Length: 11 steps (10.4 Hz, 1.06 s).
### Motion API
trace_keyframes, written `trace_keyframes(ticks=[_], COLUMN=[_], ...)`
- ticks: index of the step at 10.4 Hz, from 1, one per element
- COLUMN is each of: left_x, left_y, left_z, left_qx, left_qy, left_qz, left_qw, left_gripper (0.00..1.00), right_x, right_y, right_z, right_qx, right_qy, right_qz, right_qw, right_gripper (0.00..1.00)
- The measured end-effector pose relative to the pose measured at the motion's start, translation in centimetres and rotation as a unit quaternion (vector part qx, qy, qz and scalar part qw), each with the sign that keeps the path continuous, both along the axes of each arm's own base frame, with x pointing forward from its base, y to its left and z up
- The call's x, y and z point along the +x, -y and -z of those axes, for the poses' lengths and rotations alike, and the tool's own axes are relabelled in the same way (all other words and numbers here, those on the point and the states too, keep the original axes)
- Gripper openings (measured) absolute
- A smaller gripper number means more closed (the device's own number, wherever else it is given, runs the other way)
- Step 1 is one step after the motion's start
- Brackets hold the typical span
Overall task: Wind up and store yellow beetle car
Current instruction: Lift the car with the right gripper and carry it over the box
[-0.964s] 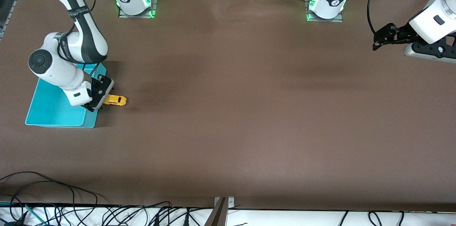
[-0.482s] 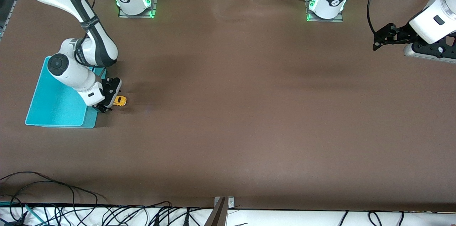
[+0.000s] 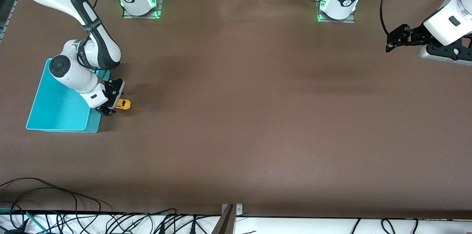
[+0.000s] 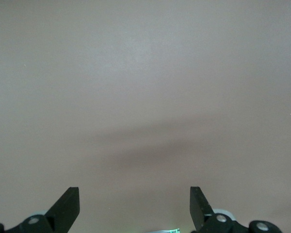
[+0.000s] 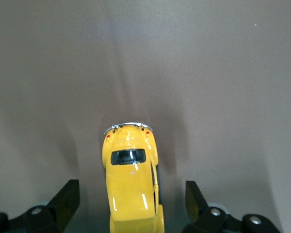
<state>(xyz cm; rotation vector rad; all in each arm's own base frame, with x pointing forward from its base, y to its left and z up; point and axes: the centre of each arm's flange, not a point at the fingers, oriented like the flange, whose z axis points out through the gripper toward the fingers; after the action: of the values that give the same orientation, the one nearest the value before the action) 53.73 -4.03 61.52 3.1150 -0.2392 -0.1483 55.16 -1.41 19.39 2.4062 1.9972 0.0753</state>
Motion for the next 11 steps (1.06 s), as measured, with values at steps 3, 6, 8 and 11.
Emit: trace_keyframes(ticks=[3, 6, 8, 11], left_x=[0.0, 0.0, 0.0, 0.0], left_y=[0.0, 0.0, 0.0, 0.0], left_z=[0.0, 0.0, 0.0, 0.0], left_qx=[0.0, 0.0, 0.0, 0.0], left_qy=[0.0, 0.0, -0.001, -0.001], left_qz=[0.0, 0.0, 0.0, 0.0], left_qw=[1.0, 1.0, 1.0, 1.0], left_gripper=[1.0, 1.0, 1.0, 1.0], right_x=[-0.2, 0.0, 0.3, -0.2], right_y=[0.0, -0.1, -2.5, -6.4], right_z=[0.1, -0.5, -3.4, -9.7], right_qx=[0.0, -0.001, 0.003, 0.0], right_qy=[0.0, 0.004, -0.002, -0.007], right_qz=[-0.01, -0.039, -0.064, -0.101], right_qw=[1.0, 0.999, 0.998, 0.995], right_gripper=[0.46, 0.45, 0.45, 0.45])
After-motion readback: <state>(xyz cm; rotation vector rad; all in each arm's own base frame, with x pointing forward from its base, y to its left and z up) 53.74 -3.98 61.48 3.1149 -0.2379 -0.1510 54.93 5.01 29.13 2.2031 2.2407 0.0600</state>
